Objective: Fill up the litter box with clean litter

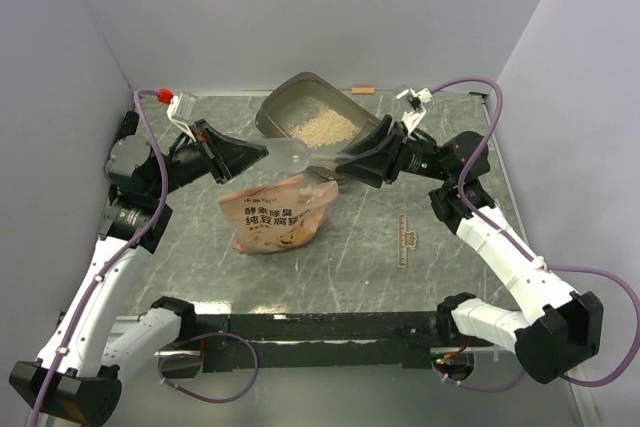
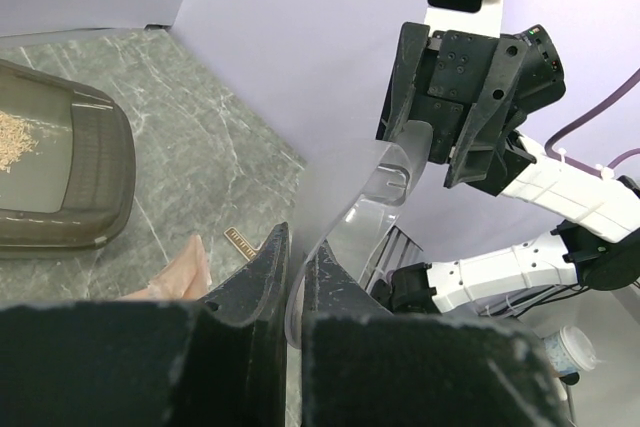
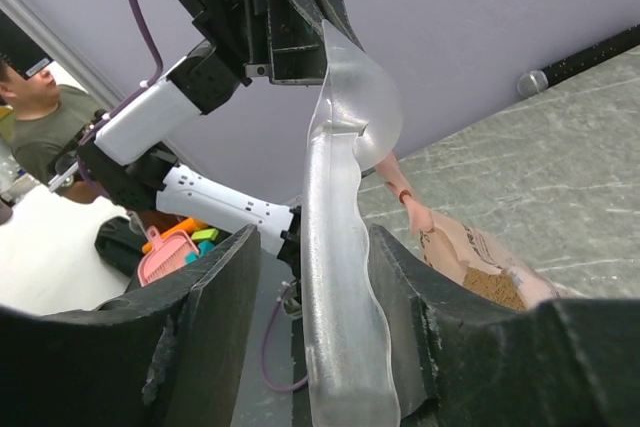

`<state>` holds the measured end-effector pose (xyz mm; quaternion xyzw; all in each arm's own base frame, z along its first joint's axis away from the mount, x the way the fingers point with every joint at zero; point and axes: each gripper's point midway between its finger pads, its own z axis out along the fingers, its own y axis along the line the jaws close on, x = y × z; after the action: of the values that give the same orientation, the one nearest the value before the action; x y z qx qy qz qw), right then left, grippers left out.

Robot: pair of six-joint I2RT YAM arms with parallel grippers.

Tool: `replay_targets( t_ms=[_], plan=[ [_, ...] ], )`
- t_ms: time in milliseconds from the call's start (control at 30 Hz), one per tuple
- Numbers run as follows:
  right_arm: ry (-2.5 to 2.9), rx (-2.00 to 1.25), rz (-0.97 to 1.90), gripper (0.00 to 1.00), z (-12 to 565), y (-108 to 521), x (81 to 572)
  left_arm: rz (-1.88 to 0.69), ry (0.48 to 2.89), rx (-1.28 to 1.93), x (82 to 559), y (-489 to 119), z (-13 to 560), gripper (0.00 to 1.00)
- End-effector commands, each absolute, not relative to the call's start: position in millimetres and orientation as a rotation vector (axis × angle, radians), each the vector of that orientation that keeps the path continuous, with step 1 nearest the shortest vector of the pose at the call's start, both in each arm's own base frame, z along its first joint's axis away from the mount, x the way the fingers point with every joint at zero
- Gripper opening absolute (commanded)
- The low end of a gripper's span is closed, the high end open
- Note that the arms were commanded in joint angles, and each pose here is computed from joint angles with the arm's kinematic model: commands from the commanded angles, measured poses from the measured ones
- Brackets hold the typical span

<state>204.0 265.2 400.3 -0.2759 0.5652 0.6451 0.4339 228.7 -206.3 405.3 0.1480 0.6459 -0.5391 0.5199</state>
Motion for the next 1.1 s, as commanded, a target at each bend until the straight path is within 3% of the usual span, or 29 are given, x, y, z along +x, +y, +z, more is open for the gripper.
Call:
replay_targets(
  t_ms=[0, 133, 167, 200, 233, 333, 400, 433, 500, 533, 700, 900, 1067],
  plan=[
    [1.308, -0.726, 1.578, 0.51, 418, 264, 196, -1.279, 1.474, 0.369, 226, -204, 425, 0.01],
    [1.303, -0.731, 1.579, 0.38, 418, 264, 195, -1.274, 1.477, 0.368, 225, -203, 424, 0.01],
    [1.304, -0.73, 1.574, 0.17, 417, 265, 196, -1.279, 1.482, 0.371, 224, -204, 423, 0.01],
    [1.318, -0.729, 1.574, 0.05, 416, 265, 196, -1.277, 1.482, 0.373, 225, -204, 423, 0.01],
    [1.321, -0.721, 1.565, 0.0, 417, 265, 197, -1.281, 1.483, 0.376, 224, -204, 423, 0.01],
    [1.329, -0.72, 1.534, 0.0, 414, 265, 197, -1.28, 1.477, 0.405, 221, -205, 423, 0.04],
    [1.332, -0.724, 1.518, 0.0, 414, 265, 197, -1.26, 1.484, 0.46, 219, -206, 420, 0.21],
    [1.352, -0.715, 1.514, 0.0, 413, 263, 196, -1.246, 1.493, 0.483, 219, -207, 418, 0.39],
    [1.358, -0.716, 1.478, 0.0, 415, 261, 197, -1.217, 1.529, 0.557, 218, -208, 411, 0.5],
    [1.356, -0.713, 1.457, 0.0, 418, 258, 194, -1.211, 1.524, 0.59, 216, -209, 411, 0.62],
    [1.467, -0.637, 1.307, 0.0, 415, 243, 201, -1.102, 1.479, 0.697, 210, -204, 412, 0.68],
    [1.641, -0.525, 1.127, 0.0, 402, 214, 210, -0.877, 1.641, 0.75, 230, -187, 363, 0.71],
    [1.708, -0.498, 1.038, 0.0, 399, 195, 204, -0.881, 1.556, 0.944, 204, -190, 355, 0.74]
  ],
)
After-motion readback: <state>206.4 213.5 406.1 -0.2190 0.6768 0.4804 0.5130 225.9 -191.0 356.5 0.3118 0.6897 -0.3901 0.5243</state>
